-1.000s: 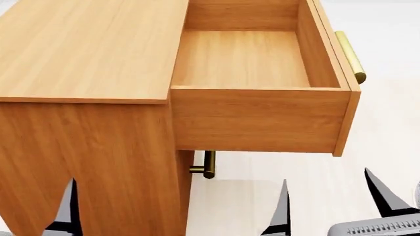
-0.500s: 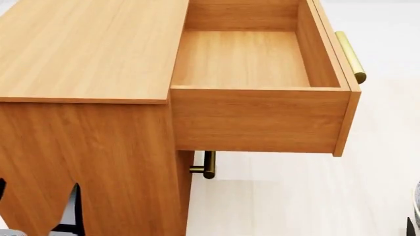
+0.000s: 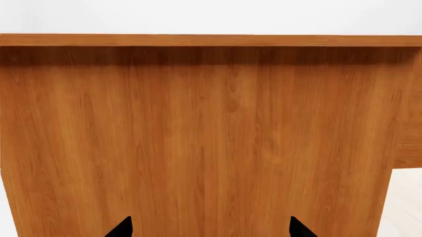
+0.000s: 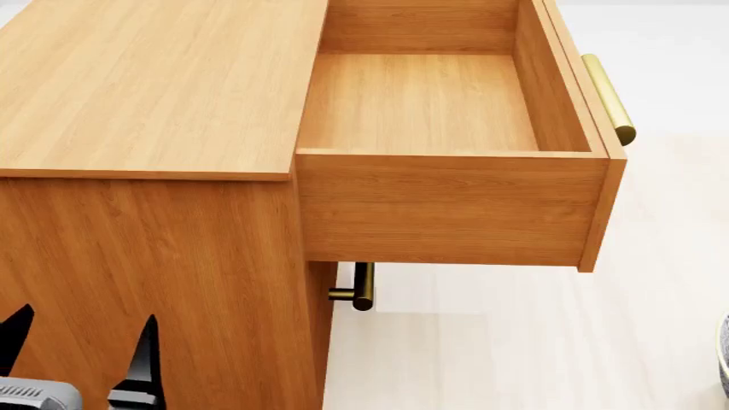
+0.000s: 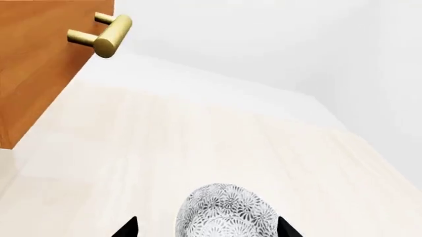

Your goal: Put the bowl on top of the cabinet.

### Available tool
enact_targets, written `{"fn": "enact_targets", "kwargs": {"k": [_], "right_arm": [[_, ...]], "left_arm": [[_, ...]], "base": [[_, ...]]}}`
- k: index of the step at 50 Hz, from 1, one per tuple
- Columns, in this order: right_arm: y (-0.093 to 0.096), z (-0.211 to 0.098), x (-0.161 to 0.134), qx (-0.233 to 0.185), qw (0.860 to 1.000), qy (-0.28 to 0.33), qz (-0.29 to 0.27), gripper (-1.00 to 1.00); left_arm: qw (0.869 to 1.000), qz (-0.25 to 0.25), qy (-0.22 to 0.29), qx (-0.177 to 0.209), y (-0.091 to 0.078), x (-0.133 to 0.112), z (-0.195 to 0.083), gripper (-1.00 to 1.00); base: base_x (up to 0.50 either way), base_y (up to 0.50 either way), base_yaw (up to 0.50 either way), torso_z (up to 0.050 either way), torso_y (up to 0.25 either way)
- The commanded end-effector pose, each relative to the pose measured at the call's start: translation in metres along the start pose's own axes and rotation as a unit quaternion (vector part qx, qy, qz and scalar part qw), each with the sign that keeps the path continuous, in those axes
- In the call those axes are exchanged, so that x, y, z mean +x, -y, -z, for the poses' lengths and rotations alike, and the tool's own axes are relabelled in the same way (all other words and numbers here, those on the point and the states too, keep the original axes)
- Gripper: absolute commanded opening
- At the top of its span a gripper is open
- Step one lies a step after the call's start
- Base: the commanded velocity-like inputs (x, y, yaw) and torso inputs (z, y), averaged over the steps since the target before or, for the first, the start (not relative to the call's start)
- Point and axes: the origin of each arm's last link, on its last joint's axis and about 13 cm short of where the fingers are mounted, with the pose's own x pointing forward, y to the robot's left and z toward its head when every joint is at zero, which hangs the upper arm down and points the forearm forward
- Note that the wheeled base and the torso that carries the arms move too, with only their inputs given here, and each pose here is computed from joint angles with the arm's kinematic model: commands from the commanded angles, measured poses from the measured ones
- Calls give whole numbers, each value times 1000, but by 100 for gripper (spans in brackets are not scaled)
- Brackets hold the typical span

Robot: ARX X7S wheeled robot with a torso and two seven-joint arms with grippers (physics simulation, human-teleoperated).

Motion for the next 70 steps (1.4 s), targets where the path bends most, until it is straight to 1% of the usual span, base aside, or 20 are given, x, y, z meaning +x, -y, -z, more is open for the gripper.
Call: {"fn": "enact_targets", "kwargs": {"k": [1, 2, 4, 6, 8, 11, 14, 17, 24, 31, 38, 43, 48, 49, 51, 55, 61, 62, 70], "right_arm": [[1, 7, 32, -8, 998, -55, 22, 100], [0, 11, 35, -7, 998, -58, 20, 100], [1, 10, 39, -7, 997, -72, 21, 100], [0, 12, 48, -12, 995, -99, 27, 100], [-3, 16, 54, -21, 993, -108, 29, 100], [-4, 10, 64, -22, 993, -115, 34, 100], [-7, 13, 72, -25, 991, -126, 34, 100], [-9, 15, 75, -24, 991, -130, 33, 100], [-14, 13, 86, -18, 989, -140, 32, 100], [-23, 7, 96, -27, 990, -138, 20, 100], [-31, 12, 106, -33, 989, -146, 10, 100], [-34, 17, 113, -34, 988, -152, 8, 100], [-34, 17, 113, -34, 988, -152, 8, 100], [-38, 34, 126, -44, 983, -178, 20, 100], [-42, 47, 133, -41, 981, -190, 18, 100], [-42, 57, 140, -29, 980, -195, 15, 100], [-42, 57, 140, -29, 980, -195, 15, 100], [-43, 79, 150, -19, 977, -214, 16, 100], [-45, 88, 156, -9, 974, -227, 18, 100]], "left_arm": [[1000, 7, -6, 7, 2, 2, 5, 100], [1000, 5, -6, 7, 1, 2, 5, 100], [1000, 4, -6, 8, 0, 2, 4, 100], [1000, 4, -3, 7, -1, 2, 3, 100], [1000, 3, -1, 5, -1, 2, 2, 100], [1000, 4, -3, 3, -1, 0, 6, 100], [1000, 1, -6, 7, -3, 1, 6, 100], [1000, -1, -2, 6, -5, 0, 3, 100], [1000, 0, -6, 5, -5, -2, 8, 100], [1000, -2, -9, 3, -7, -3, 10, 100], [1000, 2, -9, 5, -6, -6, 10, 100], [1000, 5, -10, 7, -5, -7, 10, 100], [1000, 5, -10, 7, -5, -8, 10, 100], [1000, 4, -11, 10, -6, -9, 11, 100], [1000, 3, -12, 9, -7, -8, 12, 100], [1000, 4, -12, 7, -6, -8, 13, 100], [1000, 4, -12, 7, -6, -8, 13, 100], [1000, 6, -11, 4, -7, -9, 14, 100], [1000, 7, -12, 2, -7, -11, 15, 100]], "base": [[0, 0, 0, 0, 0], [0, 0, 0, 0, 0], [0, 0, 0, 0, 0], [0, 0, 0, 0, 0], [0, 0, 0, 0, 0], [0, 0, 0, 0, 0], [0, 0, 0, 0, 0], [0, 0, 0, 0, 0], [0, 0, 0, 0, 0], [0, 0, 0, 0, 0], [0, 0, 0, 0, 0], [0, 0, 0, 0, 0], [0, 0, 0, 0, 0], [0, 0, 0, 0, 0], [0, 0, 0, 0, 0], [0, 0, 0, 0, 0], [0, 0, 0, 0, 0], [0, 0, 0, 0, 0], [0, 0, 0, 0, 0]]}}
